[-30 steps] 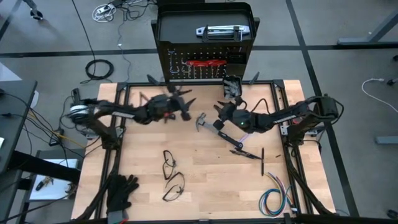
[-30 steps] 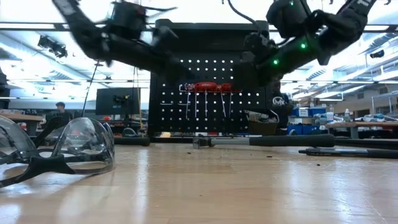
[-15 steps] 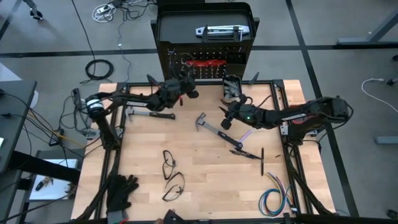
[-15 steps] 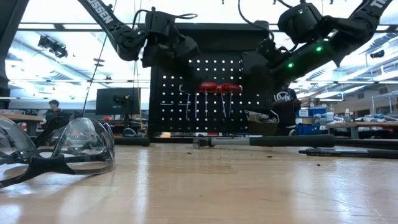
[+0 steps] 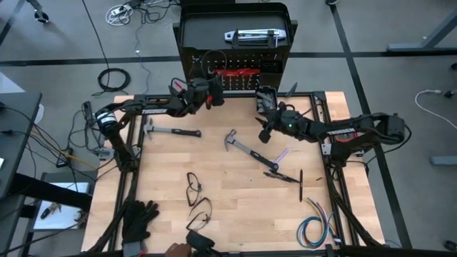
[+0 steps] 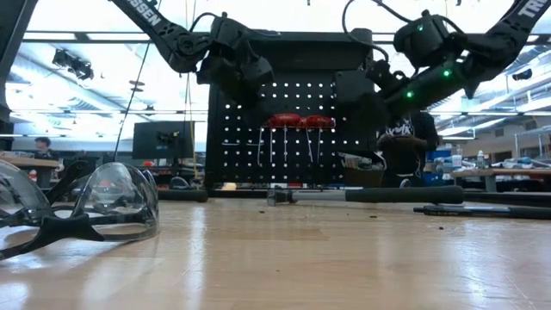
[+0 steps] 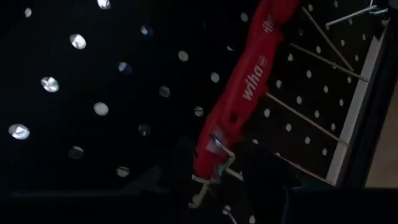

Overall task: Hang tools onto peg board
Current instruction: Move the hook from bottom to top

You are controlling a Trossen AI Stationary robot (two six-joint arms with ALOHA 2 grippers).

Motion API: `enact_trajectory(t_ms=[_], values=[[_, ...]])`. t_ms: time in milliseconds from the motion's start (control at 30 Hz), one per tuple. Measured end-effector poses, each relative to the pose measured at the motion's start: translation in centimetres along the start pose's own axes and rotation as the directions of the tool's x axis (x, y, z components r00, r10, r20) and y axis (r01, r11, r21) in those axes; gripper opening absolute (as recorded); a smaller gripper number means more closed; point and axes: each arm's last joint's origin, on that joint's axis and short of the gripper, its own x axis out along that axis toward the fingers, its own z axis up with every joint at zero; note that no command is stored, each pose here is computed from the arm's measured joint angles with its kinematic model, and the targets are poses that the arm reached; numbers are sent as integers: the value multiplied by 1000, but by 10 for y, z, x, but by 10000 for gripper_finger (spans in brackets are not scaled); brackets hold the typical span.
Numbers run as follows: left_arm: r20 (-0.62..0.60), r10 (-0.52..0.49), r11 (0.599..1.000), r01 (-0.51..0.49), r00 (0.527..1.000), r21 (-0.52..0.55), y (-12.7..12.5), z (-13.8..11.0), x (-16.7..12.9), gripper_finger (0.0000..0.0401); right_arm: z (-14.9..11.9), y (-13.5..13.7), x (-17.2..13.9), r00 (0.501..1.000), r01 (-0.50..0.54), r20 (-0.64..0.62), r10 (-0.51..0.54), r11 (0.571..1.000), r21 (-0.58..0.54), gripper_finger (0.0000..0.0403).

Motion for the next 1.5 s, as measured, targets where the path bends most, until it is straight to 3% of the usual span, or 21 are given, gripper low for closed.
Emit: enact_trajectory(t_ms=[367,867,1200,1500], values=[[-60,-14,998,18,998,64,4,-12,7,131,-1,0,5,999,-44,14,44,999,31,119],[-40,-30,993,35,999,109,9,-15,11,128,0,0,5,999,-44,28,43,999,32,119],[-17,-36,990,37,999,136,9,-13,10,64,0,0,5,998,-63,29,62,998,31,119],[-19,-38,995,39,999,97,9,-13,10,54,0,0,5,998,-63,29,63,998,30,119]])
